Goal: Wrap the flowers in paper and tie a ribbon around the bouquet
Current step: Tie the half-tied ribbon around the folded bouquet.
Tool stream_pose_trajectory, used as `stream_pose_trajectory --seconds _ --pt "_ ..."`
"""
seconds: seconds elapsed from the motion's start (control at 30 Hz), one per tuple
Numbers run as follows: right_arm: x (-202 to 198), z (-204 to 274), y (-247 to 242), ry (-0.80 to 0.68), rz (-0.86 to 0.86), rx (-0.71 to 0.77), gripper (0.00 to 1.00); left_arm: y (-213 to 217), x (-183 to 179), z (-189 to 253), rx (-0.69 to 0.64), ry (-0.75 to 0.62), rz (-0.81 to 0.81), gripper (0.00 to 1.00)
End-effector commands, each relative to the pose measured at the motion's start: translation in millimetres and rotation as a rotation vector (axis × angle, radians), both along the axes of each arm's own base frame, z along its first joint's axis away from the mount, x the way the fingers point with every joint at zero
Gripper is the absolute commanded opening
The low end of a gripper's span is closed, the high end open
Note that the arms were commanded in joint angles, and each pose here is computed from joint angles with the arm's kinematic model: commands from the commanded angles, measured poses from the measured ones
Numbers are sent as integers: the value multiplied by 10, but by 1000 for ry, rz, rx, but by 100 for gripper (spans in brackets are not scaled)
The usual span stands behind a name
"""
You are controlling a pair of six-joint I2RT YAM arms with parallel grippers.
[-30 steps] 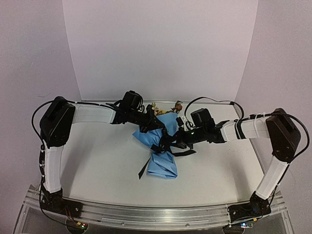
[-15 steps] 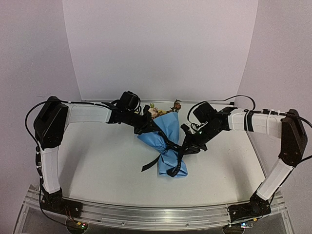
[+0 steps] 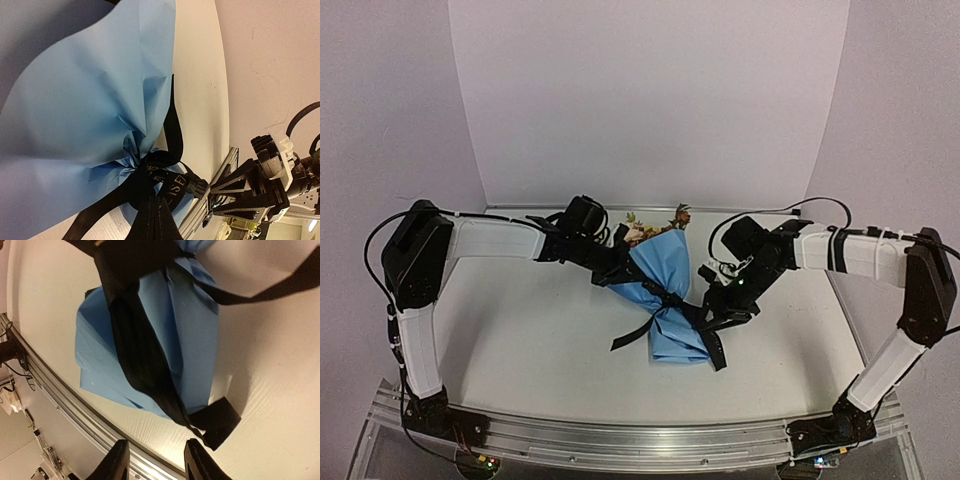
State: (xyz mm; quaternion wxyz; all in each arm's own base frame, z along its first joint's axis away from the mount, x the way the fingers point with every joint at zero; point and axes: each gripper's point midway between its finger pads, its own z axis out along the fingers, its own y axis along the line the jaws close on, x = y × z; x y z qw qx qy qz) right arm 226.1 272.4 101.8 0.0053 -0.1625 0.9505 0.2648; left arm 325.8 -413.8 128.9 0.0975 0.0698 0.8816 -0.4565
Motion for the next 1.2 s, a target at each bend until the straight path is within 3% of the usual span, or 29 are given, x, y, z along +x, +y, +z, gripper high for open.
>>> stream_pose_trajectory --seconds 0.0,0.27,0.47,0.77,1.0,1.17 --pt "-84 -9 -223 -140 50 -57 43 -2 -35 266 -28 -83 -20 0" --pt "1 -188 -562 -318 -23 -142 45 54 -208 172 60 -147 -58 0" --pt "-1 -391 -617 -295 -72 -177 42 87 -443 14 95 -154 -119 0" --pt "90 -596 -101 -347 16 -190 41 296 -494 -196 145 -109 -77 0" --pt "36 -478 195 -379 45 -154 41 630 -482 -312 195 -92 -10 0" --pt "2 -266 78 -414 47 -146 50 772 -441 -386 244 -95 16 0"
